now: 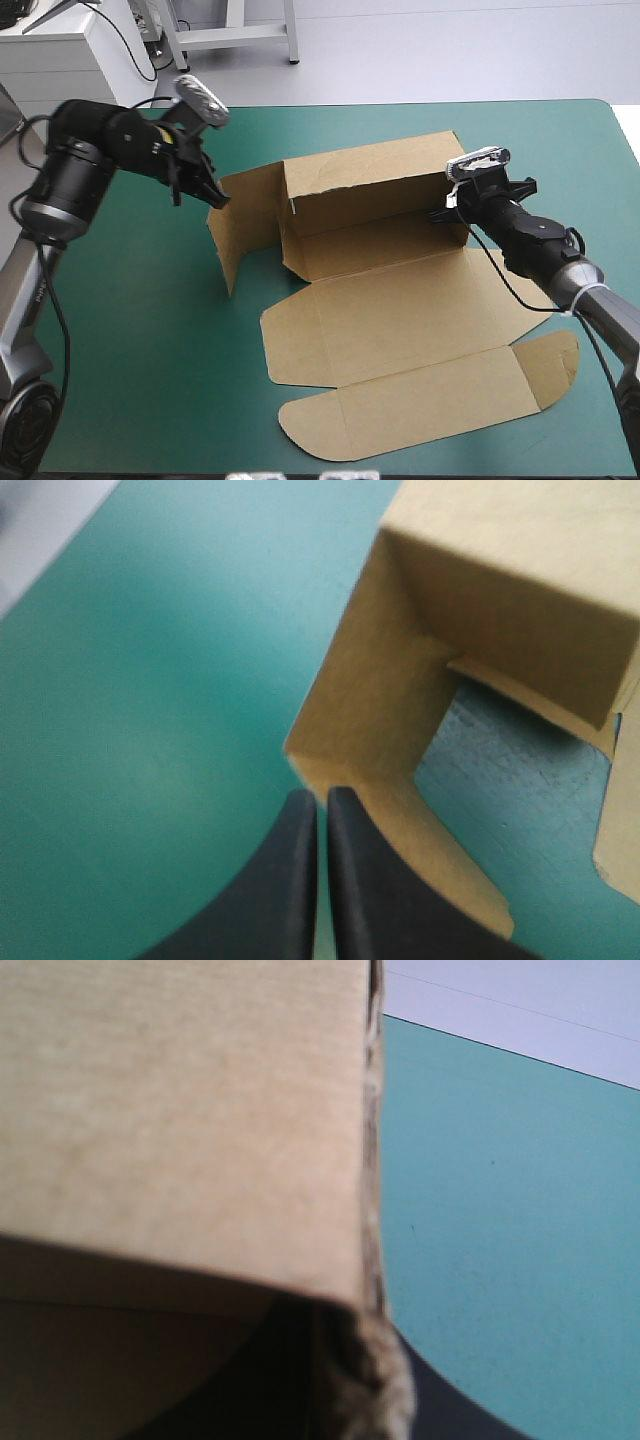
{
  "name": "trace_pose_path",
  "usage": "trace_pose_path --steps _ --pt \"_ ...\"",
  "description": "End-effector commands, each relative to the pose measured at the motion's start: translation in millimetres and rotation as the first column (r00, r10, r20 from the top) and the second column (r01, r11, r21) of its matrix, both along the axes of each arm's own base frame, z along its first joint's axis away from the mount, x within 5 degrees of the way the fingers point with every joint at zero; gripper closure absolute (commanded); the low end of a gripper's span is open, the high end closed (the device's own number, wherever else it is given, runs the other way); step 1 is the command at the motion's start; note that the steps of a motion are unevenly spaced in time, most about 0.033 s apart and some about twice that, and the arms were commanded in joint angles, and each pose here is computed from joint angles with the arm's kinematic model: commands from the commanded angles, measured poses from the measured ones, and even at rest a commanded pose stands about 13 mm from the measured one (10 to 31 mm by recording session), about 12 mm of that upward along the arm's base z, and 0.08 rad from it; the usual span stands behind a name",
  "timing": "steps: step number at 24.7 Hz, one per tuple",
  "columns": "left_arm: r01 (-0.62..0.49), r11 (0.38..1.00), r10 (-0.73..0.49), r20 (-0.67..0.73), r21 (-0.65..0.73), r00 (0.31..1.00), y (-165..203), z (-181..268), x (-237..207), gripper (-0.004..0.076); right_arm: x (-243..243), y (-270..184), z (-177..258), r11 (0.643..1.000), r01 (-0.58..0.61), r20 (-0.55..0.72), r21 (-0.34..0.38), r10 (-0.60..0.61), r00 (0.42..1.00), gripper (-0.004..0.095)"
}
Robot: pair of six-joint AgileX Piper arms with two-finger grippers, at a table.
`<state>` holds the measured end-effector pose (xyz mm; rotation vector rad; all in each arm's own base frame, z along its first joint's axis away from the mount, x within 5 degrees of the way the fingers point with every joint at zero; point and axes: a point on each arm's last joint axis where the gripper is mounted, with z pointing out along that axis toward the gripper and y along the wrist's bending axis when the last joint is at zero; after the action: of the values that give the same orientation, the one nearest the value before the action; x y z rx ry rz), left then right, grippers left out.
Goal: Fold the box
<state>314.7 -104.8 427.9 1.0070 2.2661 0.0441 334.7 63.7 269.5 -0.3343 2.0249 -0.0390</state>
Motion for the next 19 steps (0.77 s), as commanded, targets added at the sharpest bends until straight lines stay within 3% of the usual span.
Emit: trace_pose_path --steps 1,6,12,14,16,19 --pt "-0.119 0.961 0.114 -0.034 -0.249 0.993 46 19 -5 0.0709 -1 -2 22 0.999 -0.001 0.072 -0.036 0.004 0.997 0.0929" --pt "-0.285 0.856 0.256 -0.126 -0.430 0.958 103 13 1 0.0731 -1 -2 22 1.000 0.001 0.070 -0.025 0.000 0.998 0.0929" --pt "-0.430 0.789 0.356 -0.244 -0.439 0.902 145 -15 -2 0.0731 0 -2 22 1.000 -0.013 0.071 -0.015 0.014 0.997 0.0929" --pt "-0.454 0.783 0.359 -0.286 -0.426 0.888 147 -32 -1 0.0731 0 -1 24 0.995 -0.099 0.080 0.022 0.097 0.992 0.0929" --pt "-0.465 0.773 0.367 -0.294 -0.431 0.883 147 -41 1 0.0731 5 -7 26 0.989 -0.101 0.080 0.111 0.092 0.993 0.0929" --pt "-0.470 0.770 0.373 -0.293 -0.432 0.880 148 -44 2 0.0731 14 -14 33 0.978 -0.139 0.047 0.154 0.134 0.990 0.0929"
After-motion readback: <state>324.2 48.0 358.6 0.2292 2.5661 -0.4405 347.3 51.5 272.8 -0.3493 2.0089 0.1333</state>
